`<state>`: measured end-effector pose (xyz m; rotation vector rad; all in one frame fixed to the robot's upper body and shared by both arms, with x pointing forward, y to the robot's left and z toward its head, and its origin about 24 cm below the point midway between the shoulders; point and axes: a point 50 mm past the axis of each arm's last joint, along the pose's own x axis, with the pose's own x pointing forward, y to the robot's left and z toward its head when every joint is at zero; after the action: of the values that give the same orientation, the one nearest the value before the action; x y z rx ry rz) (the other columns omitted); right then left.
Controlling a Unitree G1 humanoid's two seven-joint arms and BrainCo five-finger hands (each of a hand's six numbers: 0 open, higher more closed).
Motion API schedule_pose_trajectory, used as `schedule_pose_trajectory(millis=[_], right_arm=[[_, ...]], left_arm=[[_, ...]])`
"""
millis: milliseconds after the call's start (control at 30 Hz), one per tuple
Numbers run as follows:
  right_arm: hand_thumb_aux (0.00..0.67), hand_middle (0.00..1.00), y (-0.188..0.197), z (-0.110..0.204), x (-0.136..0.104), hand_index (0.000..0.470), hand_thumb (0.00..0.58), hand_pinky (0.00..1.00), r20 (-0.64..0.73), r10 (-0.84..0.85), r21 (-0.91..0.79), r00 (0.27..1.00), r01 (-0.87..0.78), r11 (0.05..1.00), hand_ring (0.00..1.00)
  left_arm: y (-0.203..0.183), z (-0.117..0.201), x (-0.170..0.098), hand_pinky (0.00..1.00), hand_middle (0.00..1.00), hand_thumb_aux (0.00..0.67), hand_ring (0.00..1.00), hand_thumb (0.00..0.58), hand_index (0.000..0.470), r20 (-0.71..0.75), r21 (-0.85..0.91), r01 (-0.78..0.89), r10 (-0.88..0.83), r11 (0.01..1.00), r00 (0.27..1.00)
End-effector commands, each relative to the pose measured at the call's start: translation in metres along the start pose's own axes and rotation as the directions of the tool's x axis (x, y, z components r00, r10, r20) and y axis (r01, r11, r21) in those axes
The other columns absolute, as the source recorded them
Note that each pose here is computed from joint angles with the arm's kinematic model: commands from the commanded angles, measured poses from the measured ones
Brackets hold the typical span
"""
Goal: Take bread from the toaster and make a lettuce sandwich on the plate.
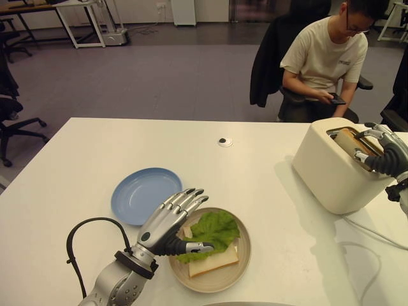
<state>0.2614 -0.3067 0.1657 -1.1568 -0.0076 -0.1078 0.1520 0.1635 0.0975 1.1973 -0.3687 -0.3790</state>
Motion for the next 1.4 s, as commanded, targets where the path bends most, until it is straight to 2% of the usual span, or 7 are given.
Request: schedule_pose_trajectory(millis=[33, 433, 500, 567, 1067, 1267, 1400], right_arm=[[0.512, 0.00, 0.006, -0.011, -0.001, 0.359, 0.548, 0.00, -0.054, 0.041, -0.052, 0.998, -0.043, 0.998, 0.00], [0.363, 0.00, 0.002, -0.002, -0.001, 0.254, 0.458, 0.00, -0.021, 0.028, -0.052, 0.999, -0.029, 0.998, 0.00], [0.399, 0.00, 0.002, 0.000, -0.001, 0.280, 0.485, 0.00, -0.013, 0.029, -0.049, 0.999, -0.030, 0.998, 0.00], [0.670, 0.00, 0.002, 0.003, -0.002, 0.470, 0.580, 0.00, -0.005, 0.031, -0.044, 1.000, -0.031, 0.999, 0.00], [0.670, 0.00, -0.032, 0.022, 0.009, 0.470, 0.580, 0.00, 0.082, -0.096, 0.018, 0.992, 0.094, 0.995, 0.00], [0.670, 0.00, -0.081, 0.044, 0.009, 0.470, 0.580, 0.00, 0.161, -0.223, 0.291, 0.961, 0.170, 0.942, 0.00], [0.670, 0.00, -0.072, 0.065, 0.002, 0.470, 0.580, 0.00, 0.254, -0.099, 0.512, 0.962, -0.047, 0.858, 0.00]], left_arm=[[-0.002, -0.002, -0.001, 0.00, 0.00, 0.000, 0.00, 0.000, 0.000, -0.013, 0.011, 0.014, -0.014, 1.000, 1.000], [-0.002, -0.001, -0.002, 0.00, 0.00, 0.000, 0.00, 0.000, 0.000, -0.012, 0.016, 0.006, -0.005, 1.000, 1.000], [-0.002, 0.000, -0.002, 0.00, 0.00, 0.000, 0.00, 0.000, 0.000, -0.011, 0.017, 0.005, -0.005, 1.000, 1.000], [-0.002, 0.001, -0.002, 0.00, 0.00, 0.000, 0.00, 0.000, 0.000, -0.009, 0.017, 0.005, -0.005, 1.000, 1.000], [-0.006, 0.004, -0.002, 0.00, 0.00, 0.000, 0.00, 0.000, 0.000, -0.008, 0.027, 0.000, 0.000, 1.000, 1.000], [0.000, 0.006, 0.001, 0.00, 0.00, 0.000, 0.00, 0.000, 0.000, 0.013, 0.027, -0.067, 0.067, 0.997, 0.998], [0.008, 0.008, 0.003, 0.00, 0.00, 0.000, 0.00, 0.000, 0.000, 0.032, 0.033, -0.146, 0.145, 0.989, 0.989]])
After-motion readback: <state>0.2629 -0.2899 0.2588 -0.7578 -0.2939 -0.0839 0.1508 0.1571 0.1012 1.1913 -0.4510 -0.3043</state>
